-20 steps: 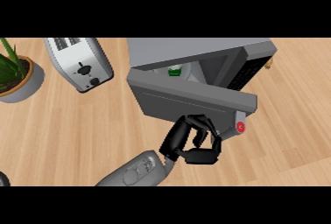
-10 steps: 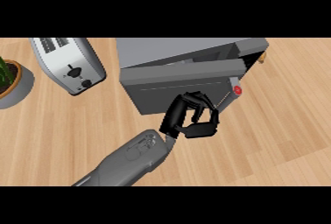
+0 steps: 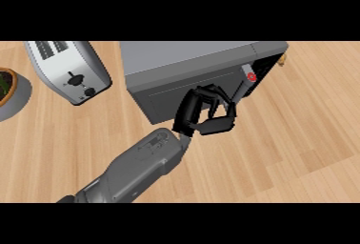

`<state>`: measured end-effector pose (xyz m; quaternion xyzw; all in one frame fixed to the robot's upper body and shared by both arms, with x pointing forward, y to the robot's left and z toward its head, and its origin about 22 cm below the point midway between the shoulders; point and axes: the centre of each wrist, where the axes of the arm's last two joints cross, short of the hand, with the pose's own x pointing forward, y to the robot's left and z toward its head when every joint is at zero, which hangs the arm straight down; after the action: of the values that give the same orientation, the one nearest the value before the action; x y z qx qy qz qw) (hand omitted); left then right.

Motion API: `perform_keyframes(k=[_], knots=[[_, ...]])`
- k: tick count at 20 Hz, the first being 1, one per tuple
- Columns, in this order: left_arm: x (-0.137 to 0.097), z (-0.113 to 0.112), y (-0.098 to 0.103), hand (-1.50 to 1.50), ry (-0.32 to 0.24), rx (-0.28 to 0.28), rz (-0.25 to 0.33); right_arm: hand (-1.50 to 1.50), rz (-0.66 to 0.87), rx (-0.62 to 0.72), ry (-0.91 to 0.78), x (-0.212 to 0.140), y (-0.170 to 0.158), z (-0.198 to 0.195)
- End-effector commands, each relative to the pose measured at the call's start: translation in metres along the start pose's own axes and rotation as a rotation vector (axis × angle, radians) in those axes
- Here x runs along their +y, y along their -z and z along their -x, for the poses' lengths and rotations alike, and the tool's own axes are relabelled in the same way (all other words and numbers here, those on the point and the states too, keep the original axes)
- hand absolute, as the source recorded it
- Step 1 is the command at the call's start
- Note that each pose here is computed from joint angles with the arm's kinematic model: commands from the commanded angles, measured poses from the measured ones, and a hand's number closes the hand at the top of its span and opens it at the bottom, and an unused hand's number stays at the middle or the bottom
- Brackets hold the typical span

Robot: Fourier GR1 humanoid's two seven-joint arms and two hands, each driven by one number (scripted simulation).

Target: Pick up the milk, place it into the microwave and close the microwave

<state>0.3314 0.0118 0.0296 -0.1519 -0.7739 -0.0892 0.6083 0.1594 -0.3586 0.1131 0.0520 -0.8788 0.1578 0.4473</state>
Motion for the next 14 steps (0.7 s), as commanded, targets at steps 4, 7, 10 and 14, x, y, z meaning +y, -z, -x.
perform_keyframes(k=[4,7,10,14], knots=[[0.006,-0.011,0.021,1.5,-0.024,-0.046,-0.031,-1.5,0.0,-0.015,-0.018,-0.012,0.013,-0.006],[0.005,-0.011,0.022,1.5,-0.03,-0.061,-0.028,-1.5,0.003,-0.007,-0.029,-0.019,0.014,-0.007],[0.007,-0.008,0.021,1.5,-0.036,-0.06,-0.045,-1.5,-0.004,-0.01,-0.046,-0.026,0.019,-0.012],[0.007,-0.007,0.023,1.5,-0.03,-0.082,-0.046,-1.5,0.012,-0.004,-0.062,-0.037,0.021,-0.012]])
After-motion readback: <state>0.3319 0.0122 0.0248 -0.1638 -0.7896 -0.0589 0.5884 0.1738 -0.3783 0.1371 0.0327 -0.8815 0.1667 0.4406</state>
